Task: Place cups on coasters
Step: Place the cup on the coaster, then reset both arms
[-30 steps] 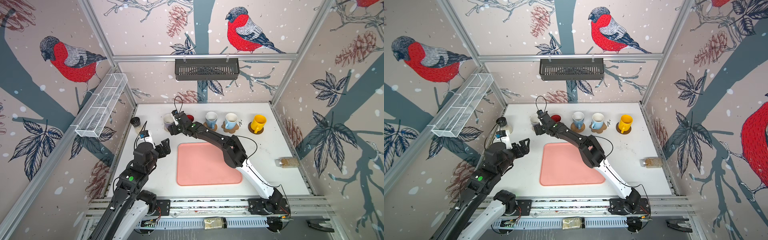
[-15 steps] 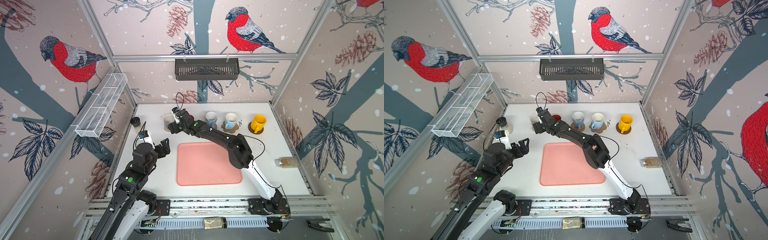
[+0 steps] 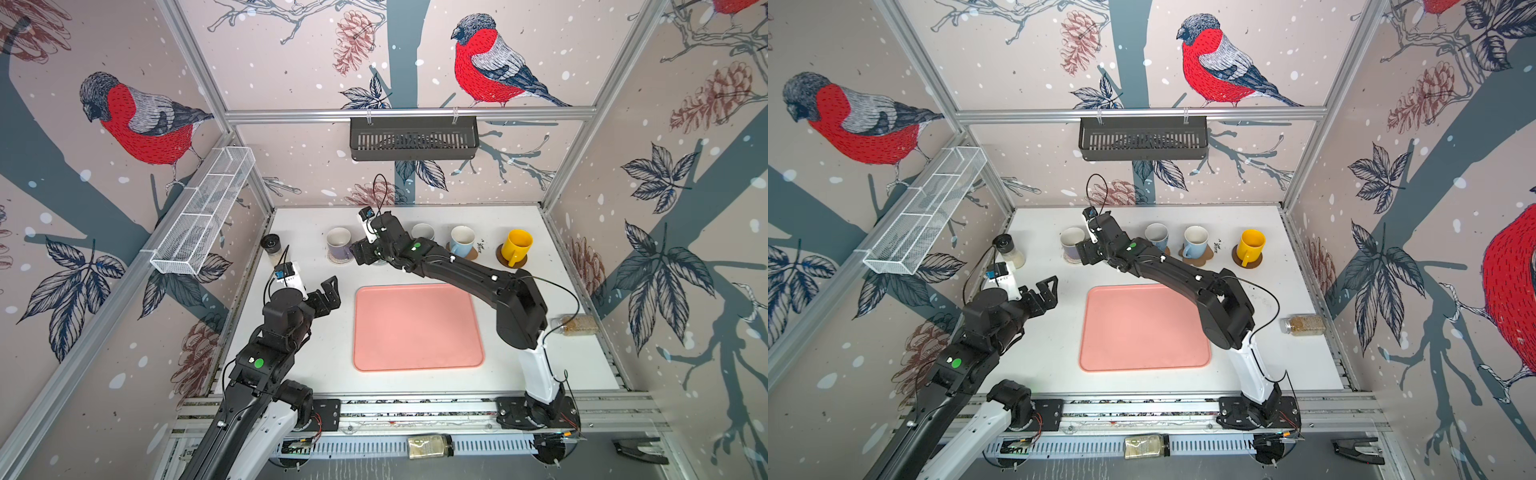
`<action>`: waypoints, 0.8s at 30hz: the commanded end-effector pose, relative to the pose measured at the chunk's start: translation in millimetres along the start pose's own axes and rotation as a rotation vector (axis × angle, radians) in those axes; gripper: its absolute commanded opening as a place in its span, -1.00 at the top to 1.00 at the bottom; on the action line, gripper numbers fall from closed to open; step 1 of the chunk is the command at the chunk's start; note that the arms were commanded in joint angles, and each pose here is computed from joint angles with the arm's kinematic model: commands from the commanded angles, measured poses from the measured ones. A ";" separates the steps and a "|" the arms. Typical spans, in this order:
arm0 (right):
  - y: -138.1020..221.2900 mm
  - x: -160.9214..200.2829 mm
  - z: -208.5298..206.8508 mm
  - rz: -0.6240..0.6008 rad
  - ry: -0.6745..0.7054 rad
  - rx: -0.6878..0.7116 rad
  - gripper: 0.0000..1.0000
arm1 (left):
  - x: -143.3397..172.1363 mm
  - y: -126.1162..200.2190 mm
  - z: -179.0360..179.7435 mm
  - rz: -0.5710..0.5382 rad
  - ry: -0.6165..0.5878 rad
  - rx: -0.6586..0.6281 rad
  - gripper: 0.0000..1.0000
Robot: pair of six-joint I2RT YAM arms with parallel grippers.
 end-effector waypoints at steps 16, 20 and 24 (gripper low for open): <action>163.6 -8.5 -79.7 -0.307 -0.082 0.156 -0.99 | -39.8 5.9 14.4 -0.196 -0.033 -0.157 -0.95; 197.8 2.1 -106.3 -0.368 -0.104 0.266 -0.99 | -48.7 6.1 13.4 -0.247 -0.033 -0.157 -0.95; 227.1 22.6 -128.2 -0.427 -0.062 0.378 -0.99 | -45.0 -1.1 6.6 -0.258 -0.056 -0.102 -0.95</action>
Point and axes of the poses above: each gripper's point midway between its finger pads, its own y axis back along the fingers, its own z axis along the line the jaws close on, x = y × z, the point moved 5 cm from there along y, back along the fingers, and after that the axes turned 14 degrees about -y, right-handed, at the moved point
